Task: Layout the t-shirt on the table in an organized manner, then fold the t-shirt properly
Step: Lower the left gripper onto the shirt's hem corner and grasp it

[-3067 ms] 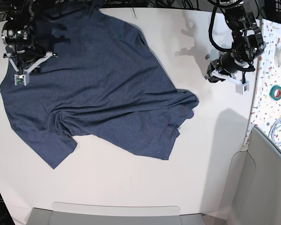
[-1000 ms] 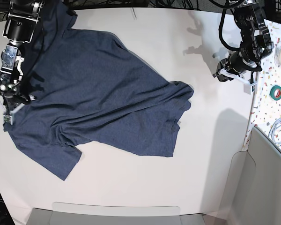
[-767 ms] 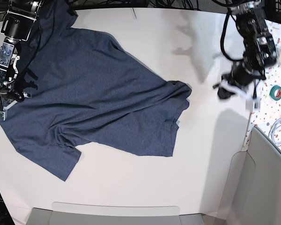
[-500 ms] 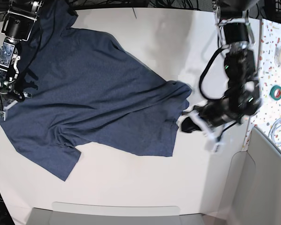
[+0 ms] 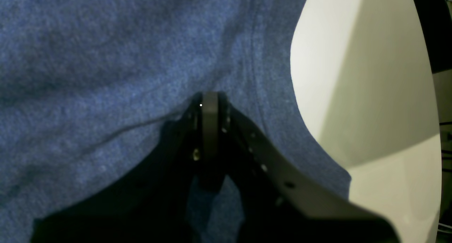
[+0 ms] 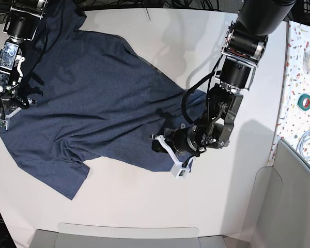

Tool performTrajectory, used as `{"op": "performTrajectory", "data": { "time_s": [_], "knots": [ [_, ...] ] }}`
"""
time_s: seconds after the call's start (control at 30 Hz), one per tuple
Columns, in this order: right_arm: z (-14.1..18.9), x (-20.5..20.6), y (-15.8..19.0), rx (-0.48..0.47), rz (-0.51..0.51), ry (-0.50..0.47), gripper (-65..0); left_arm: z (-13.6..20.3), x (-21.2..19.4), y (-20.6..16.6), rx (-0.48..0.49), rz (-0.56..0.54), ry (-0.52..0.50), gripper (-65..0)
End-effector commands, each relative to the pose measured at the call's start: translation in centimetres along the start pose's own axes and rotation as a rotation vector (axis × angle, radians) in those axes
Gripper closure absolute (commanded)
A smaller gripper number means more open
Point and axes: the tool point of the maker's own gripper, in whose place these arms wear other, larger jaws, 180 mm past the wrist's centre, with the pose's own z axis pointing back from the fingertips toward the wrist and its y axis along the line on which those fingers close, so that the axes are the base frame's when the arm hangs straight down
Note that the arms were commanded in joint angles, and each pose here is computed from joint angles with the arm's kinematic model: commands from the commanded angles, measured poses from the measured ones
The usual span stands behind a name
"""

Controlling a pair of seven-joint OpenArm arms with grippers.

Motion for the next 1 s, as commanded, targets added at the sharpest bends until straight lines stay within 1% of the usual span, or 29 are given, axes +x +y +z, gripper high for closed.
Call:
{"op": "performTrajectory", "data": {
  "time_s": [0.0,0.13,0.23,0.43,0.47,0.57,0.83,0.9,0.97],
  "knots": [
    [0.1,-0.5,-0.2,0.006,0.01,0.034,0.0,0.8,3.5,-0.4,-0.008,-0.03,-0.087,0.0],
    [0.1,-0.5,0.0,0.009,0.012,0.035,0.0,0.7,5.2,-0.8,-0.012,-0.028,-0.149,0.0],
    [0.1,-0.5,0.0,0.009,0.012,0.033,0.0,0.7,5.9,-0.1,0.0,-0.013,-0.195,0.0],
    [0.0,-0.8,0.9,0.026,0.003,0.037,0.0,-0.3,3.9,2.6,0.057,0.037,-0.147,0.0],
    [0.0,-0.8,0.9,0.026,0.003,0.037,0.0,-0.3,3.8,3.0,0.071,0.029,-0.148,0.0],
    [0.0,-0.9,1.2,0.031,0.002,0.038,0.0,-0.2,4.4,3.8,0.119,-0.02,-0.192,0.0],
    [-0.1,-1.1,1.6,0.038,-0.002,0.042,0.0,-0.1,4.1,5.0,0.191,-0.101,-0.178,0.0],
    [-0.1,-1.1,1.6,0.038,-0.002,0.042,0.0,0.2,4.5,5.2,0.195,-0.097,-0.194,0.0],
    [-0.1,-1.1,1.6,0.038,-0.002,0.042,0.0,0.9,5.7,5.9,0.203,-0.068,-0.246,0.0]
  ]
}}
